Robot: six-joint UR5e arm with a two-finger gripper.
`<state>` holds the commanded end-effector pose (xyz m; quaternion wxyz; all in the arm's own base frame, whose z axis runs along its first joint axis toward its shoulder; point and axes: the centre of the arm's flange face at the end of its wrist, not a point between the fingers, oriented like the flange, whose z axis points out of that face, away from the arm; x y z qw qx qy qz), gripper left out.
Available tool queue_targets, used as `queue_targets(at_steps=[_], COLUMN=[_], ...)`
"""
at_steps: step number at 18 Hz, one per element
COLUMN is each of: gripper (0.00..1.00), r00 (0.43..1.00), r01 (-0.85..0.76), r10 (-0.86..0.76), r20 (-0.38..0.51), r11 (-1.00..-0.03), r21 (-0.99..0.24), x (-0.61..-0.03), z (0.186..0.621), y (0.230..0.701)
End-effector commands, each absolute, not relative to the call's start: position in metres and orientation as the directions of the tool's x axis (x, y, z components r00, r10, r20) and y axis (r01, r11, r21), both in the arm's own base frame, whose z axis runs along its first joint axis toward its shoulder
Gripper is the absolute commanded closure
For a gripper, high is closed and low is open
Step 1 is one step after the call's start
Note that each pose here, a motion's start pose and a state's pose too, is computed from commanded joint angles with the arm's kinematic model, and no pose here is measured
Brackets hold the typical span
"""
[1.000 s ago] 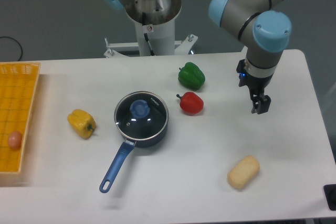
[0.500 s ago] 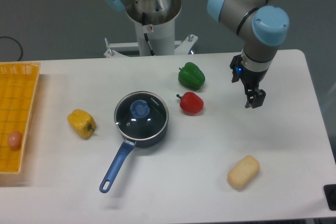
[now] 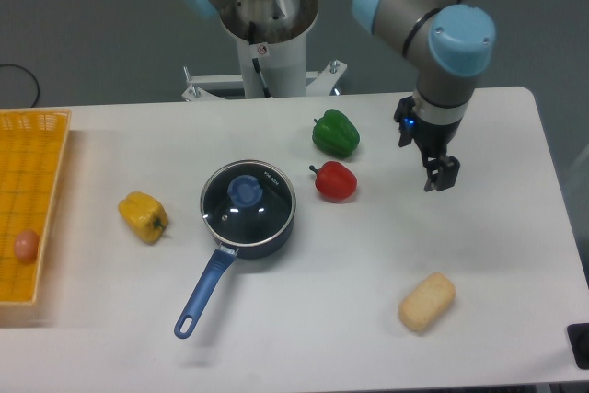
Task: Open the lid
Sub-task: 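Move the gripper over the saucepan and lower it onto the blue lid knob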
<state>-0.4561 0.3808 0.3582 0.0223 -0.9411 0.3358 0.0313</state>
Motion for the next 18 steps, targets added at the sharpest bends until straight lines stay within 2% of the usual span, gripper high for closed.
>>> queue_targets(at_steps=[7, 13, 15, 18], gripper=[0.00, 0.00, 0.00, 0.00], r00=[0.810, 0.840, 0.838, 0.803], r01=[-0.586, -0.542, -0.545, -0.595], r10=[-0.584, -0.541, -0.545, -0.596], r20=[-0.047, -0.021, -0.012, -0.001], r11=[-0.810, -0.840, -0.837, -0.803], r21=[-0.032, -0.040, -0.042, -0.033], x=[-0.397, -0.334, -0.323, -0.302], z=[0.374, 0.358, 0.351, 0.342], y=[0.406, 0.463, 0.475, 0.492])
